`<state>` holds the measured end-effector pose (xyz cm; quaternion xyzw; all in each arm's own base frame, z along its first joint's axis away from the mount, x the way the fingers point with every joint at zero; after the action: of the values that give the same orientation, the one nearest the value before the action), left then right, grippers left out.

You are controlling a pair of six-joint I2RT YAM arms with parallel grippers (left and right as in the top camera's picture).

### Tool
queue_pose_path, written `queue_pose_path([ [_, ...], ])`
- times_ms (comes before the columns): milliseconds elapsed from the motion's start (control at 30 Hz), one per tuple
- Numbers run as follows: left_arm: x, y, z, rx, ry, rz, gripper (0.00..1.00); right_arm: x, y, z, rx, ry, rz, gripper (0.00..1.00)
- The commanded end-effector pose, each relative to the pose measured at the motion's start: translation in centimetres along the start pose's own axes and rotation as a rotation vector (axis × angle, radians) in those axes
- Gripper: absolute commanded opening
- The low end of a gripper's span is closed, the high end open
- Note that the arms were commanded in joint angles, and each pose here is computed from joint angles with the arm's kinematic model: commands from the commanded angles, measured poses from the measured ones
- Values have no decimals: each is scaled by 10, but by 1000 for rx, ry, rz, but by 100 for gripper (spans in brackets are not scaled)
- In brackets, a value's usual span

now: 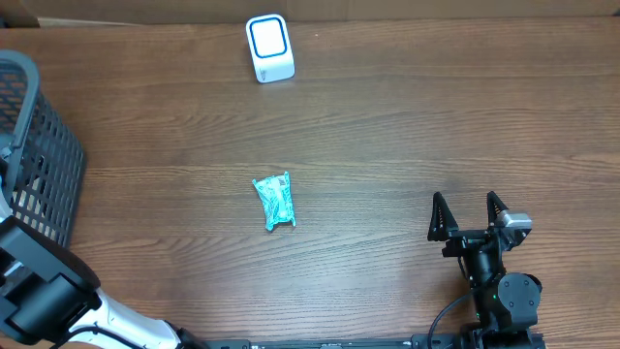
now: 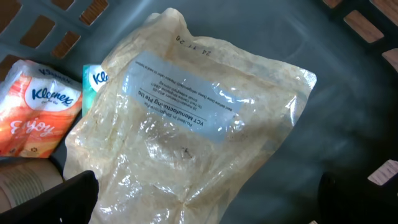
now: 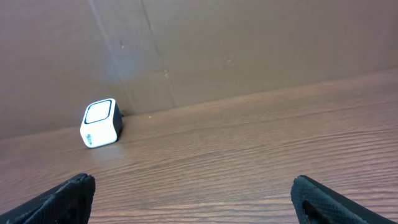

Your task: Scan the item barcode

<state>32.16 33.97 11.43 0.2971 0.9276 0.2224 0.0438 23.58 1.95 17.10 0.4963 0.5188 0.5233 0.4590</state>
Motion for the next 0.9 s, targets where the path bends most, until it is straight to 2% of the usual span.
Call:
queue_pose_path([
  [0,6,-36,54,135,42,45,99,-1,-1,0,-8,-5,2,100],
  [167,13,-42,68,156,92,57,99,-1,-1,0,-8,-5,2,100],
  [367,-13,-34,61,160,-71,68,95,-1,-1,0,-8,-5,2,100],
  [467,-11,-29,57,154,-80,60,95,-1,-1,0,-8,-5,2,100],
  [633,3,-30,59,157,-31,49,93,-1,-1,0,-8,-5,2,100],
  [800,29,-30,60,160,85,12,93,-1,-1,0,-8,-5,2,100],
  [867,32,-33,61,167,90,7,89,-1,-1,0,-8,-5,2,100],
])
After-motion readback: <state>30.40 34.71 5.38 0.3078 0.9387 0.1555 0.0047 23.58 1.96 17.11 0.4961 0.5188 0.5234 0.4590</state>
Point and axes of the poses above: each gripper's point midway between its finger pads, its own z axis out along the fingers, its own x axis along the line the jaws close on, y = z × x, the point moved 1 cm from there along -z, back along the fingers, and after that the axes turned 11 degrees about -z, right-handed, at the moved point
